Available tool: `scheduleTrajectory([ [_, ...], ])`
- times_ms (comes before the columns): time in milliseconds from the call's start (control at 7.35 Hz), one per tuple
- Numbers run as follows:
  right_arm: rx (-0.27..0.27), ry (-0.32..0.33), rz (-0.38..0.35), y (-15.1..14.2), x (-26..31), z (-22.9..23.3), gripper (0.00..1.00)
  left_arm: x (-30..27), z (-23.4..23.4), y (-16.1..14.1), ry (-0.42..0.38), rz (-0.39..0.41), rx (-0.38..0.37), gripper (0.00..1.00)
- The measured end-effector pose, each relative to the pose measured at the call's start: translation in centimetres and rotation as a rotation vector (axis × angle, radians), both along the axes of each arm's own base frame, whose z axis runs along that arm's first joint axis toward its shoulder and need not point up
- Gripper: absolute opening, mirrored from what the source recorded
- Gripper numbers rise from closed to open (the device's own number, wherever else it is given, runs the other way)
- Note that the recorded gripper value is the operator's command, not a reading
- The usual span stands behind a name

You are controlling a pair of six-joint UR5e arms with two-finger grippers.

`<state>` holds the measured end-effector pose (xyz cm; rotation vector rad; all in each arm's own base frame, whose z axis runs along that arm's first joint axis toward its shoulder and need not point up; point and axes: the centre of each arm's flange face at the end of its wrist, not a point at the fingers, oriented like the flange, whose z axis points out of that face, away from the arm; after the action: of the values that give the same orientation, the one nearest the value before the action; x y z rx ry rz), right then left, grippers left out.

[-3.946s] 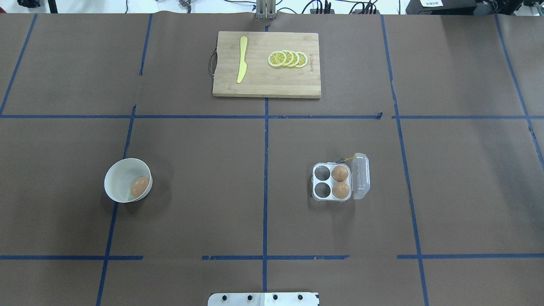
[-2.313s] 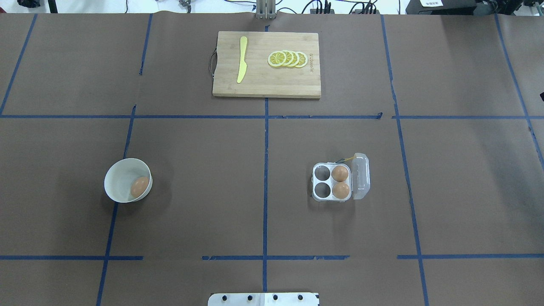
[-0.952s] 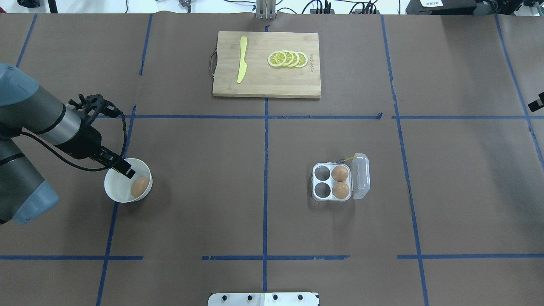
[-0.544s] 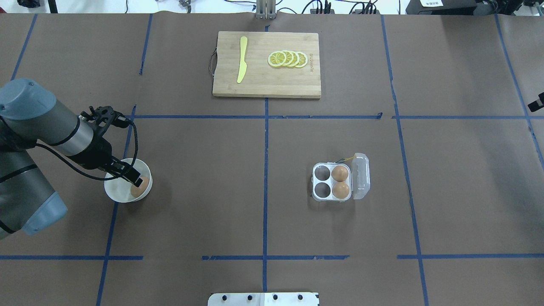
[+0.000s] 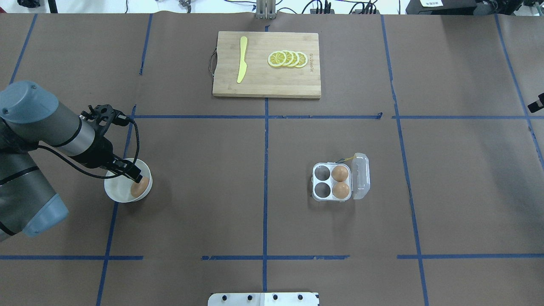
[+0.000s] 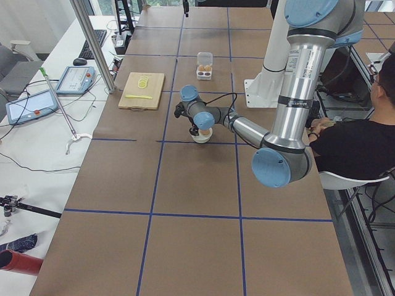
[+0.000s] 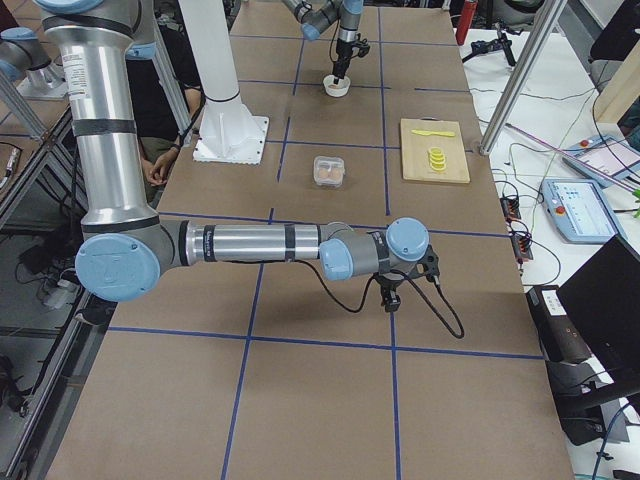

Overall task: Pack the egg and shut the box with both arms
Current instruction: 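Lower the left gripper into the bowl and grasp the brown egg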

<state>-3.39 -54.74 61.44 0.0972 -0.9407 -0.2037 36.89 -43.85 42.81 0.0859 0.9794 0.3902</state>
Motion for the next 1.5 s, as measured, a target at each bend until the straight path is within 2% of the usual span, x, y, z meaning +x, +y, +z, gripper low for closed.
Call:
scheduleTrajectory([
  [1497,-0.013,0.003,-0.003,0.4,-0.1,0.7,1.0,2.1,0.5,1.4,-0.025,0.004,-0.024,0.71],
])
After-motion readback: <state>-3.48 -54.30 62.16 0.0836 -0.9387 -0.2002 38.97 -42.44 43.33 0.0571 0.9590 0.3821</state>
